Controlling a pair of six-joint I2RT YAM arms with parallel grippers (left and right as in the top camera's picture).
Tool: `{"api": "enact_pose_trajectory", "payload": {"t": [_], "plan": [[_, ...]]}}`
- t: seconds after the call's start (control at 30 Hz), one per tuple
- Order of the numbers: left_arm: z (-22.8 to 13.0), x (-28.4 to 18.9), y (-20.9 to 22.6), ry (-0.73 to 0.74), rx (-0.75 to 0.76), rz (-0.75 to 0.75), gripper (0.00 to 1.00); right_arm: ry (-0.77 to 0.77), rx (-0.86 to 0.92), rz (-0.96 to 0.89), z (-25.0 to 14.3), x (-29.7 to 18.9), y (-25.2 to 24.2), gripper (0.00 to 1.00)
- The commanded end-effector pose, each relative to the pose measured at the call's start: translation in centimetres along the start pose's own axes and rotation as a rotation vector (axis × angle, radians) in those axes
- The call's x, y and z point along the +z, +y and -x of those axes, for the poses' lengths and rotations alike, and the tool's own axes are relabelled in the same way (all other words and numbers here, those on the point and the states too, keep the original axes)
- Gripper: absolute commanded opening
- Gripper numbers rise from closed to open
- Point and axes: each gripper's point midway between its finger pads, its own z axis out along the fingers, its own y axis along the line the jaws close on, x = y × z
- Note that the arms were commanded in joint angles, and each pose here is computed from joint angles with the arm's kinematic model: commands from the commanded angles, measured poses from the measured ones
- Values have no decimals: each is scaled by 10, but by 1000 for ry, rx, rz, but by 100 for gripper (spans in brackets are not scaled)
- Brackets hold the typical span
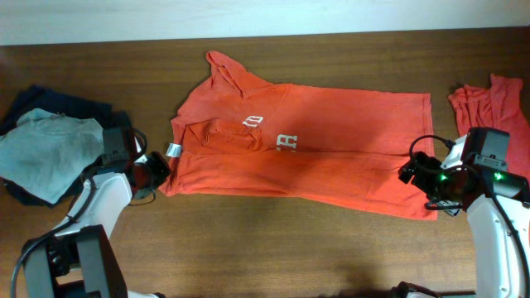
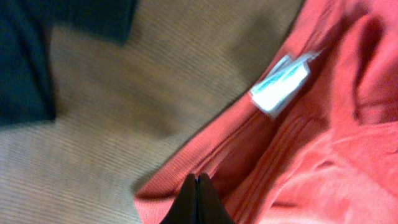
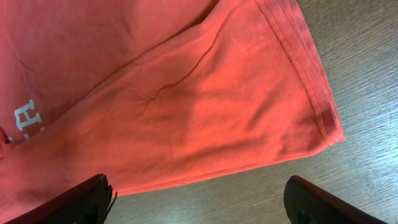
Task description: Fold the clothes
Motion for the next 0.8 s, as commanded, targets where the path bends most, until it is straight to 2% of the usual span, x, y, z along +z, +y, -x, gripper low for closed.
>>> {"api": "enact_pose_trajectory", "payload": {"t": [0.0,0.03,0.1,0.17,0.3,0.37,0.43,0.53,0.67,0.77], "plan": [[11,-2,0,-42,113,1,4,-12,-17,-3,4,-3,1,93],[11,-4,-2,-36,112,-7,11,-16,-17,-18,5,-3,-2,94],[11,-7,-7,-32,137,-28,37,-22,-17,-32,6,-3,-4,97],[12,-18,-26,-37,245,-117,62,5,-11,-39,2,0,-6,96],[3,-31,-35,-16,359,-173,77,129,21,-77,-19,12,-15,96],[-6,-30,-31,22,380,-162,82,207,38,-101,-30,21,-21,97],[-19,-27,-25,66,440,-151,82,312,75,-120,-43,37,-26,97],[-25,-21,-20,88,462,-146,82,390,128,-132,-50,56,-29,93],[-33,-6,-15,140,452,-138,83,384,124,-94,-44,66,-24,93],[-46,9,-19,195,461,-156,79,388,119,-95,-45,66,-24,93]]}}
